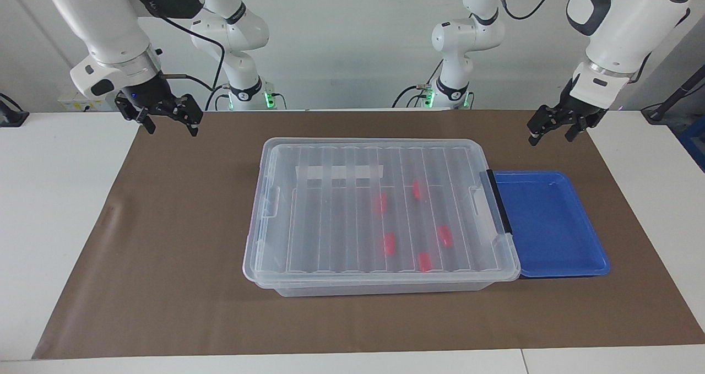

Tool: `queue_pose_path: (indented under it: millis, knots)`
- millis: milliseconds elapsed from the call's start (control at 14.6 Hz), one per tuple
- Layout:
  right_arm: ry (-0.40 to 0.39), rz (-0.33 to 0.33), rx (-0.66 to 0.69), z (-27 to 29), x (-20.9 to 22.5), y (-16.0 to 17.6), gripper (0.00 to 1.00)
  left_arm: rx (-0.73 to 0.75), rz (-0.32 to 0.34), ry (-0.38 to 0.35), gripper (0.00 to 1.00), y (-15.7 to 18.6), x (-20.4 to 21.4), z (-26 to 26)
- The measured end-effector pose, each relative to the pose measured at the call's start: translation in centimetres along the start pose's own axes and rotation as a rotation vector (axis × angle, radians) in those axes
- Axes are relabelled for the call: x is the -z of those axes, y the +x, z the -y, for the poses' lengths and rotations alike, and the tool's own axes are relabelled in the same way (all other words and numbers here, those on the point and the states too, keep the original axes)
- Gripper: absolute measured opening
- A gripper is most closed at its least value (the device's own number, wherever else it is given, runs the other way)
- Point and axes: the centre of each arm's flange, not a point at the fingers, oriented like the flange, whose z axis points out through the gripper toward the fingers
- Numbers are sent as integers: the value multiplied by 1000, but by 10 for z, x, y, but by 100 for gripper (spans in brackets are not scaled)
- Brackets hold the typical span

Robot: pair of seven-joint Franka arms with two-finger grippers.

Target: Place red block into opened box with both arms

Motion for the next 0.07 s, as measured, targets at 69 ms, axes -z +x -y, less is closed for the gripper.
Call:
queue_pose_path:
  millis: [69]
  knots:
    - [0, 0, 0, 0, 0, 0, 100, 0, 0, 0, 100, 0, 0, 0]
